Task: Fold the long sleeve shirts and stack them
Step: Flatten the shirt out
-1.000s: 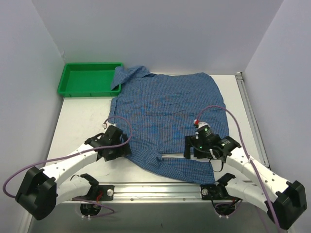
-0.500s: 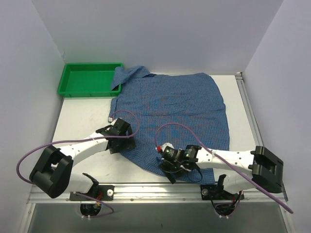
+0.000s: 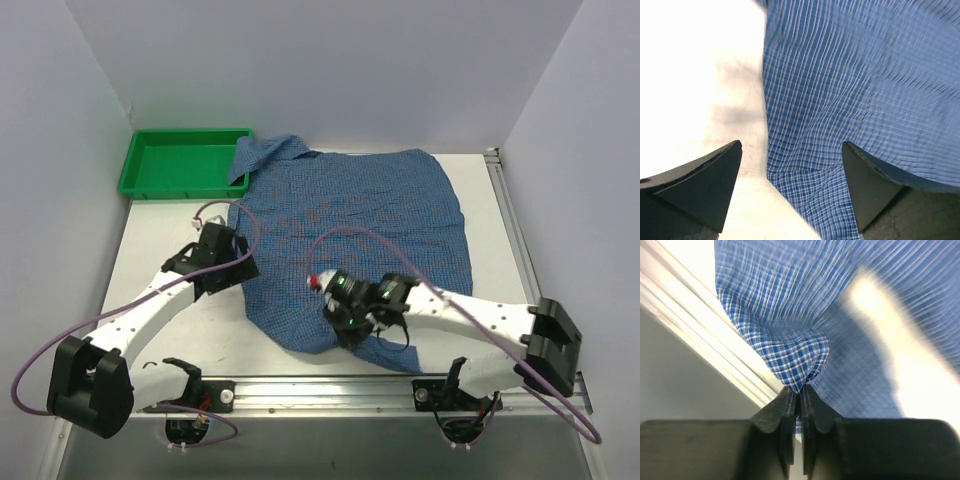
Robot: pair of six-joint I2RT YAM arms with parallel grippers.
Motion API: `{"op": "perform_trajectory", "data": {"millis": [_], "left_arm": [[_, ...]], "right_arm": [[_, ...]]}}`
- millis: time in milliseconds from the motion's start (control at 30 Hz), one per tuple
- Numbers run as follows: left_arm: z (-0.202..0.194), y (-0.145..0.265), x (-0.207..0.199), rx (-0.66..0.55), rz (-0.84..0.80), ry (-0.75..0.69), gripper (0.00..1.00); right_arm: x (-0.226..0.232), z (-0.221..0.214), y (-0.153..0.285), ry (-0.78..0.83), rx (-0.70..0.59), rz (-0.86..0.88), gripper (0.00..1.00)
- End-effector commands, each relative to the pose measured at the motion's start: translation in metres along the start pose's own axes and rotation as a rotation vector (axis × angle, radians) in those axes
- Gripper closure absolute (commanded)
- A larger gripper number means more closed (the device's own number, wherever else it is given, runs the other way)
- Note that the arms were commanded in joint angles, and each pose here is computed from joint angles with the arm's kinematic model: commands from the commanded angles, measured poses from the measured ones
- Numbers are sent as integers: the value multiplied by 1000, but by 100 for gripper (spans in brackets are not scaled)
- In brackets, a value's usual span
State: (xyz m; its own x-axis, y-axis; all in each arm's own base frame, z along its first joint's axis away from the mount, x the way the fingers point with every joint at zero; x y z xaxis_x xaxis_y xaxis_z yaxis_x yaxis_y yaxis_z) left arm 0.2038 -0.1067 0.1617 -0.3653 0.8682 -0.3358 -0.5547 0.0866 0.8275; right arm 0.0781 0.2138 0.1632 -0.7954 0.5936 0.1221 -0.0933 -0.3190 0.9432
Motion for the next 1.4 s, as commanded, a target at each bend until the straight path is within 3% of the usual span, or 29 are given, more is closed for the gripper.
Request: {"op": "perform_trajectory", "data": {"millis": [0,67,100,200,267,467,733,1067,1167,1367], "left_arm": [[28,25,-5,-86,-61,-36,10],[29,27,-5,-92,-64,-45,10],[28,25,-3,-83,-56,-47,10],[22,20,-1,-43,-57,-43,10],[18,16,2,-21,-49,-50,9],[13,7,5,14,-35,-72,9],[9,4,5,49,-47,-67,9],[2,5,11,61,-48,-69,9],[1,5,12,64,-45,-70,9],[0,1,14,71,-30,-72,9]], "right_arm": [[-31,25,57,-172,-184,109,91],[-55,31,66,-310,-232,81,72],[-80,32,68,-447,-249,17,53],[-104,24,67,-567,-219,-163,37],[-102,20,70,-535,-228,-202,35],[-44,10,56,-174,-174,-182,35],[-2,-6,22,-28,-89,-264,35],[-28,-21,-22,-126,100,-422,45],[-51,-31,-21,-254,115,-455,49],[-88,-43,-12,-496,118,-454,47]]}}
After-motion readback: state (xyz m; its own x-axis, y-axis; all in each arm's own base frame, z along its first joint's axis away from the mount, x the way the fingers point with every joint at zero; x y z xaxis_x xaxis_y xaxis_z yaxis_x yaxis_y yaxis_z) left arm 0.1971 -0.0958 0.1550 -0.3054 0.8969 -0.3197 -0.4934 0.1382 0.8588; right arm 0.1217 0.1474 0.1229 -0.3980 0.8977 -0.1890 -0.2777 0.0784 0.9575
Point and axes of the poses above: each gripper's point midway between its finger pads, its own y axis back along the fingers, its own x axis along the line the jaws close on, z = x × y, the point moved 10 cm from there along y, back along the fingers, and after that the axes turned 7 degrees about y, right-handed, at the moved point
